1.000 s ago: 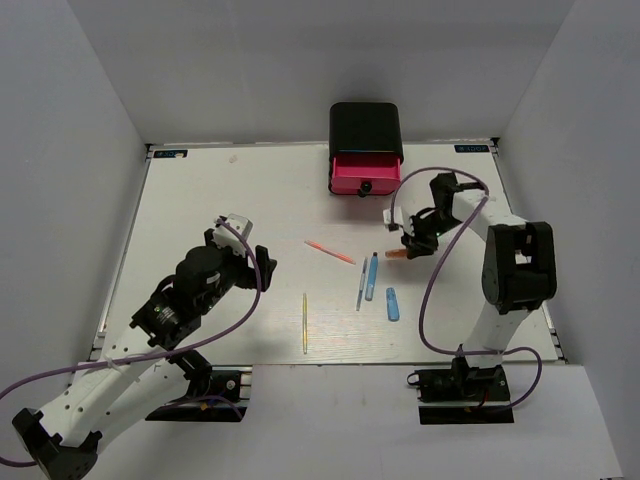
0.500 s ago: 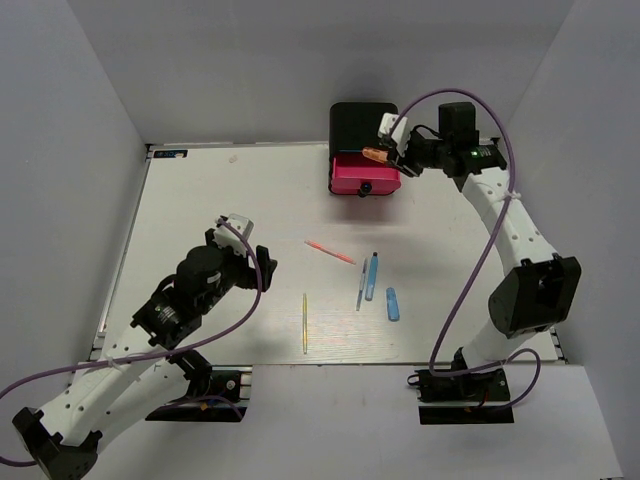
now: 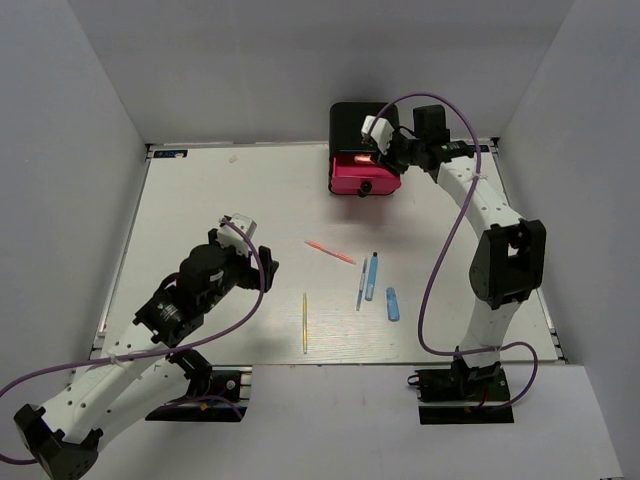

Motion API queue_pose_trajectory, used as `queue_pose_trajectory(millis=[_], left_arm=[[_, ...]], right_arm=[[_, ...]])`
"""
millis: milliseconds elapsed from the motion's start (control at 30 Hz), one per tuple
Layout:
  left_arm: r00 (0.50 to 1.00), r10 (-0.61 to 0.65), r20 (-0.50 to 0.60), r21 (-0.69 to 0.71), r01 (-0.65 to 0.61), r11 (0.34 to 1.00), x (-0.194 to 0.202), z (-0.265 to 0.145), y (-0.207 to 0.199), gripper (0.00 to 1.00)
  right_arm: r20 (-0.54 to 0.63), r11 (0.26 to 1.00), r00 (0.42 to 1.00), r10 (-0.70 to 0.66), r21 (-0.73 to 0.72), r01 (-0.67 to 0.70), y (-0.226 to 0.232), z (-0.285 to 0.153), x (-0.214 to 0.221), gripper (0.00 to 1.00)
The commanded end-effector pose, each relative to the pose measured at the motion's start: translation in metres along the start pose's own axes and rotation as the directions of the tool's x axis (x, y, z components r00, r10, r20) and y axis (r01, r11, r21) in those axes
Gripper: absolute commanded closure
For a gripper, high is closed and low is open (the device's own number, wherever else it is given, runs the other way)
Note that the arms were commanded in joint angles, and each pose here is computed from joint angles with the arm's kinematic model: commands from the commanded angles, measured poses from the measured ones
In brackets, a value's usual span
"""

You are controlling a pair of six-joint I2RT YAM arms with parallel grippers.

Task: Sort the stationery into containers
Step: Place the stationery in the drawer, then pick up the stationery from the center of the board.

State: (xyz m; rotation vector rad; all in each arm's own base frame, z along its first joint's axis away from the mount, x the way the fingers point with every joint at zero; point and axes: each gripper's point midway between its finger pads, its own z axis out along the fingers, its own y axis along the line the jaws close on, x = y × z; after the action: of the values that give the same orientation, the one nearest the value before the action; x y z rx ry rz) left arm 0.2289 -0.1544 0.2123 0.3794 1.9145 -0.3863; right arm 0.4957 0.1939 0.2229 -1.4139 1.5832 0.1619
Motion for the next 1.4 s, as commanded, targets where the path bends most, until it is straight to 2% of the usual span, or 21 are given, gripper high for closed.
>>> queue_pose_trajectory(millis=[0, 133, 233, 333, 367, 400, 433, 467, 500, 533, 567, 600, 633, 700, 767, 867, 900, 933, 1000, 1167, 1367], left_arm=[[1.0, 0.009, 0.011, 0.051, -0.009, 0.999, -0.002, 0.001, -0.008, 0.04], [0.999, 0.021, 0.042, 0.2, -0.029, 0.979, -0.009, 0.0, -0.034, 0.04], [1.0, -0.013, 0.023, 0.281, 0.006, 0.96, -0.007, 0.009, -0.055, 0.03], [0.998, -0.053, -0.041, 0.364, 0.064, 0.929, -0.013, 0.026, -0.079, 0.11], [0.995, -0.084, -0.051, 0.395, 0.098, 0.914, -0.023, 0.028, -0.09, 0.15], [0.993, -0.097, -0.073, 0.432, 0.119, 0.894, -0.024, 0.032, -0.1, 0.18], [0.99, -0.108, -0.091, 0.446, 0.137, 0.885, -0.023, 0.038, -0.107, 0.21], [0.984, -0.134, -0.121, 0.461, 0.175, 0.87, -0.023, 0.049, -0.119, 0.29], [0.98, -0.142, -0.141, 0.472, 0.193, 0.86, -0.022, 0.054, -0.126, 0.33], [0.977, -0.15, -0.152, 0.492, 0.206, 0.846, -0.025, 0.057, -0.139, 0.38], [0.963, -0.177, -0.204, 0.485, 0.256, 0.836, -0.016, 0.071, -0.15, 0.54], [0.95, -0.192, -0.245, 0.469, 0.289, 0.835, -0.008, 0.078, -0.156, 0.59], [0.944, -0.197, -0.265, 0.489, 0.307, 0.816, -0.014, 0.08, -0.175, 0.63], [0.909, -0.224, -0.352, 0.449, 0.374, 0.812, -0.002, 0.102, -0.199, 0.68], [0.876, -0.237, -0.42, 0.403, 0.413, 0.817, 0.015, 0.108, -0.224, 0.67], [0.813, -0.243, -0.529, 0.255, 0.426, 0.868, 0.054, 0.125, -0.249, 0.6], [0.797, -0.278, -0.536, 0.225, 0.453, 0.863, 0.044, 0.13, -0.262, 0.56], [0.79, -0.285, -0.543, 0.178, 0.44, 0.881, 0.053, 0.136, -0.264, 0.54], [0.748, -0.287, -0.598, 0.081, 0.413, 0.907, 0.083, 0.145, -0.276, 0.47], [0.724, -0.293, -0.624, 0.003, 0.378, 0.926, 0.105, 0.154, -0.286, 0.36], [0.697, -0.263, -0.667, -0.105, 0.262, 0.959, 0.134, 0.161, -0.285, 0.35]], right_arm=[[0.026, 0.995, 0.997, -0.072, 0.076, 0.07, -0.026, -0.004, -0.018, 0.52], [0.035, 0.994, 0.997, -0.075, 0.086, 0.072, -0.028, -0.01, -0.023, 0.38], [0.059, 0.991, 0.995, -0.08, 0.11, 0.074, -0.032, -0.019, -0.035, 0.38], [0.08, 0.973, 0.994, -0.081, 0.221, 0.061, -0.049, -0.045, -0.05, 0.38], [0.088, 0.967, 0.995, -0.043, 0.253, 0.02, -0.047, -0.056, -0.052, 0.38], [0.115, 0.952, 0.993, -0.01, 0.306, -0.026, -0.053, -0.076, -0.062, 0.3], [0.069, 0.918, 0.991, 0.112, 0.375, -0.13, -0.05, -0.075, -0.032, 0.22], [0.133, 0.868, 0.985, 0.109, 0.47, -0.16, -0.06, -0.107, -0.054, 0.14], [0.162, 0.802, 0.961, 0.225, 0.529, -0.277, -0.061, -0.116, -0.043, 0.1], [0.12, 0.805, 0.952, 0.282, 0.511, -0.303, -0.042, -0.109, -0.018, 0.1], [0.112, 0.802, 0.942, 0.317, 0.499, -0.329, -0.03, -0.123, -0.016, 0.1], [0.12, 0.759, 0.892, 0.435, 0.484, -0.435, -0.016, -0.124, -0.002, 0.39], [0.071, 0.746, 0.859, 0.508, 0.462, -0.479, 0.01, -0.116, 0.023, 0.58], [0.067, 0.667, 0.77, 0.635, 0.456, -0.59, 0.042, -0.13, 0.046, 0.85], [0.081, 0.619, 0.73, 0.678, 0.472, -0.627, 0.062, -0.14, 0.062, 0.86], [0.122, 0.507, 0.638, 0.76, 0.503, -0.7, 0.086, -0.156, 0.081, 0.67], [0.149, 0.485, 0.632, 0.761, 0.516, -0.706, 0.086, -0.168, 0.08, 0.63], [0.155, 0.464, 0.615, 0.774, 0.522, -0.715, 0.089, -0.17, 0.084, 0.49], [0.166, 0.394, 0.594, 0.787, 0.605, -0.692, 0.089, -0.185, 0.103, 0.39], [0.237, 0.319, 0.559, 0.795, 0.621, -0.716, 0.092, -0.202, 0.117, 0.33], [0.28, 0.259, 0.524, 0.805, 0.628, -0.734, 0.098, -0.208, 0.139, 0.31]])
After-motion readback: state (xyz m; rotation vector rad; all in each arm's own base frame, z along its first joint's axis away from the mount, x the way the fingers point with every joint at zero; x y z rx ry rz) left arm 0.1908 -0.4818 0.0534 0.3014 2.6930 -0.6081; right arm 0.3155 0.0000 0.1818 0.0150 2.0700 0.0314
